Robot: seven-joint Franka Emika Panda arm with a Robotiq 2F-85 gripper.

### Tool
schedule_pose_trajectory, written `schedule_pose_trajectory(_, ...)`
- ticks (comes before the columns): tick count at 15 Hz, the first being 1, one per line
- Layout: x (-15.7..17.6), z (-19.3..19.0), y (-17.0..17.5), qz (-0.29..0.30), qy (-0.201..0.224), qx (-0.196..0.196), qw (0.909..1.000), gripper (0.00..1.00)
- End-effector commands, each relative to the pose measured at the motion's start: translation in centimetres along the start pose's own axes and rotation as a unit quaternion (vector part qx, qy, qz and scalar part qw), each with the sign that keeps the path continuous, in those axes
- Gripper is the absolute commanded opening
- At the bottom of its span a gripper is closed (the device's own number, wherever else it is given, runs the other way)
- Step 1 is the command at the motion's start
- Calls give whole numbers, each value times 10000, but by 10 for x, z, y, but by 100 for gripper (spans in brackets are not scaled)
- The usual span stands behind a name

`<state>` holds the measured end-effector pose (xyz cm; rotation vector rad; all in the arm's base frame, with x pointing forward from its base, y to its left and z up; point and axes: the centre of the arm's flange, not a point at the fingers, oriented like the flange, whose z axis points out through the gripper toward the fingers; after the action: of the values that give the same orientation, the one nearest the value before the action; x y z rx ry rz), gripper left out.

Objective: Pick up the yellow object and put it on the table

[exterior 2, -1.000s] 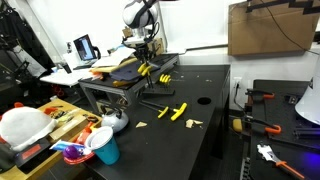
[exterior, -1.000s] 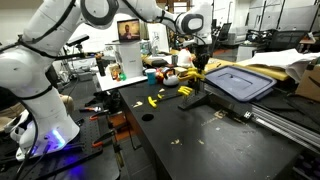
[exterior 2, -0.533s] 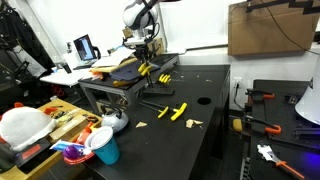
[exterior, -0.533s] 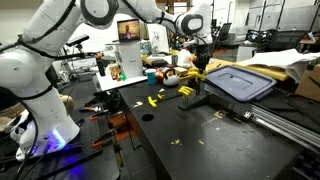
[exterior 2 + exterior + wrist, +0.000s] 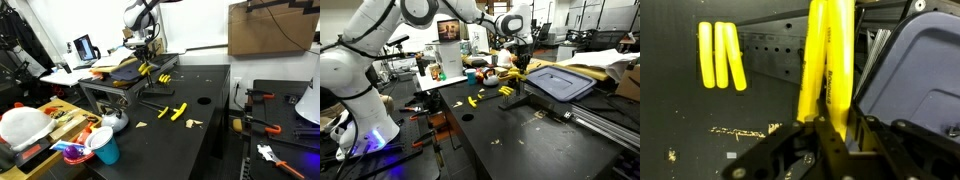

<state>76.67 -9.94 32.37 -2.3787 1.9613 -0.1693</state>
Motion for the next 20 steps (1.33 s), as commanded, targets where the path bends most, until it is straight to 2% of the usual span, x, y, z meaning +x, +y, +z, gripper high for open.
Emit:
schedule_pose_trajectory(1,0,-12,12,55,-26,87,9999,6)
schedule_pose_trajectory(3,1,-13,13,63,-40,89,9999,6)
schedule_pose_trajectory(4,1,-13,13,71,-42,81,9999,40)
schedule_pose_trajectory(11,-3,-16,13,50,-58,96,9999,94)
schedule_pose_trajectory(12,-4,-17,12,51,-66,106,9999,99)
schedule_pose_trajectory(20,-26,-13,-4,112,-290,152,9994,100)
